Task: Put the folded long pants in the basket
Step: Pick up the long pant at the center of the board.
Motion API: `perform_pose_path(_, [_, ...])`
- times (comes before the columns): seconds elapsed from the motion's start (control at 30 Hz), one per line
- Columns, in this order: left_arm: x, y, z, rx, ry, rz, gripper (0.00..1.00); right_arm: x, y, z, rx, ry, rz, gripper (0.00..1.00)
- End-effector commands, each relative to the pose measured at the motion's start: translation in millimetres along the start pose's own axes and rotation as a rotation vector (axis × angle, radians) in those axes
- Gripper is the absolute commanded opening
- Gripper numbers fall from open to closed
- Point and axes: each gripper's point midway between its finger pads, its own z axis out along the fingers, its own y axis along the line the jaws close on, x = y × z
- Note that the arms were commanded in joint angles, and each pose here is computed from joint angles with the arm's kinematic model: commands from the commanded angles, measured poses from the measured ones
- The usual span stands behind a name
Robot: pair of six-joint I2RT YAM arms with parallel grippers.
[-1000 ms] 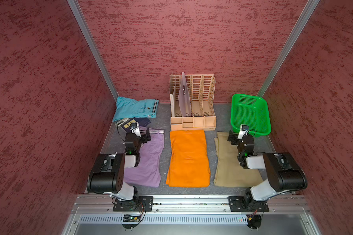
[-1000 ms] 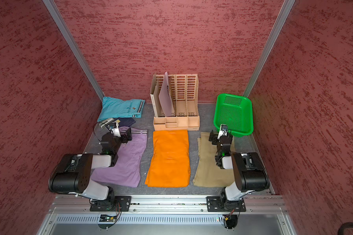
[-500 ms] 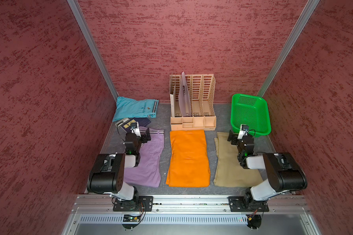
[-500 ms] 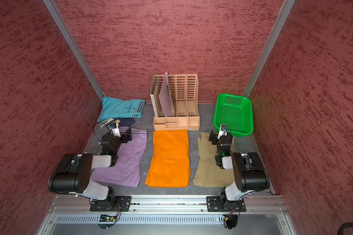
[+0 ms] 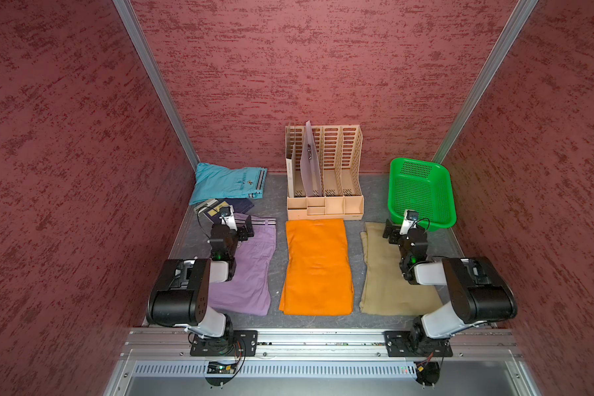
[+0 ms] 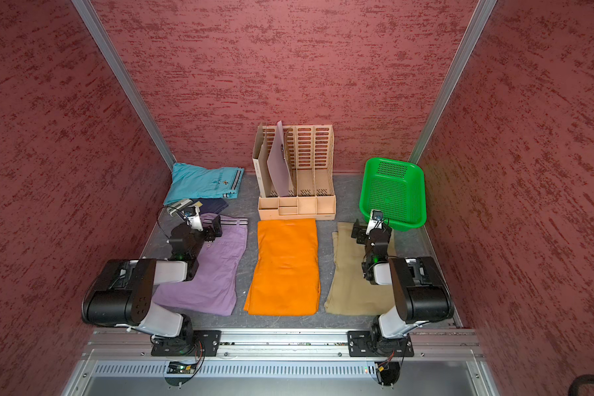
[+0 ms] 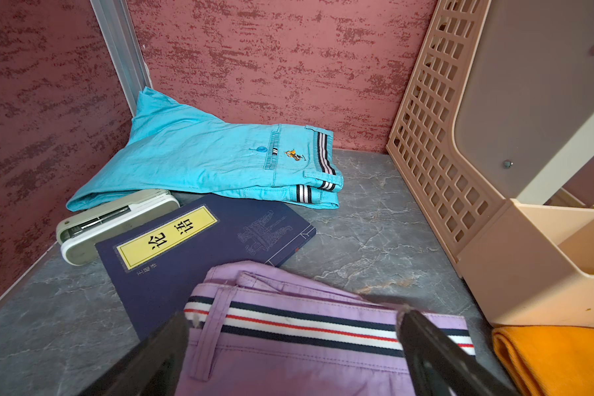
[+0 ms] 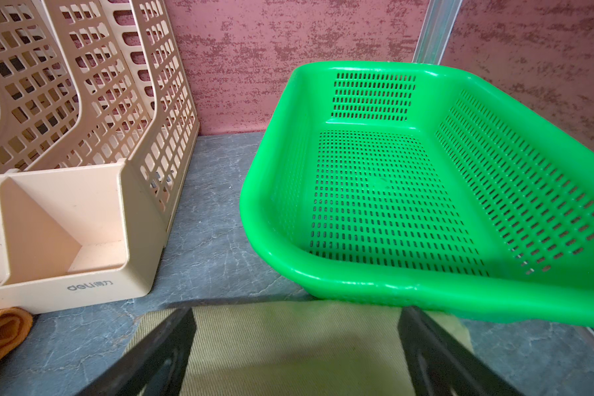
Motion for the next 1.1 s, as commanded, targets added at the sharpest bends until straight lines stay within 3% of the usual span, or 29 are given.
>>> perform_pose_path(0.0, [7,-1,0,0.007,0.019,0.011,1.0,-9,3,2,-0.007,-0.022,0.0,0.98])
perform_pose_path(0.13, [-20,9,-13,-0.163,-0.02,0.029,1.0,-15,-3,-4,0.023,-0.048,0.011,0.98])
perform_pose_path(0.2, [-46,2,-24,-0.155,-0.014,0.021,1.0,-28,3,-20,-0.009,-0.102,-0.005,0.98])
perform_pose_path(0.3, [-72,10,-47,-0.211,0.047,-0.212,1.0,-63,6,-42,0.021,-0.119,0.004,0.98])
perform_pose_path(0.37, [-75,18,-65,-0.225,0.108,-0.357,1.0,-78,-2,-55,0.057,-0.075,0.162,0.98])
perform_pose_path(0.43, [-72,16,-78,-0.136,0.175,-0.525,1.0,-85,0,-67,0.044,-0.016,0.271,0.98])
perform_pose_path(0.53, [-66,-22,-92,0.162,0.301,-0.7,1.0,-83,31,-82,-0.119,0.149,0.315,0.98])
perform_pose_path(0.7, [-37,-88,-123,0.325,0.547,-0.59,1.0,-26,63,-106,-0.236,0.551,0.414,0.93])
perform_pose_path(0.8, [-17,-128,-144,0.426,0.662,-0.523,1.0,1,70,-110,-0.214,0.72,0.424,0.92])
perform_pose_path(0.9, [4,-157,-160,0.5,0.748,-0.483,0.98,18,77,-102,-0.184,0.808,0.389,0.91])
perform_pose_path(1.07, [37,-177,-170,0.519,0.842,-0.422,0.95,37,90,-78,-0.142,0.894,0.298,0.91])
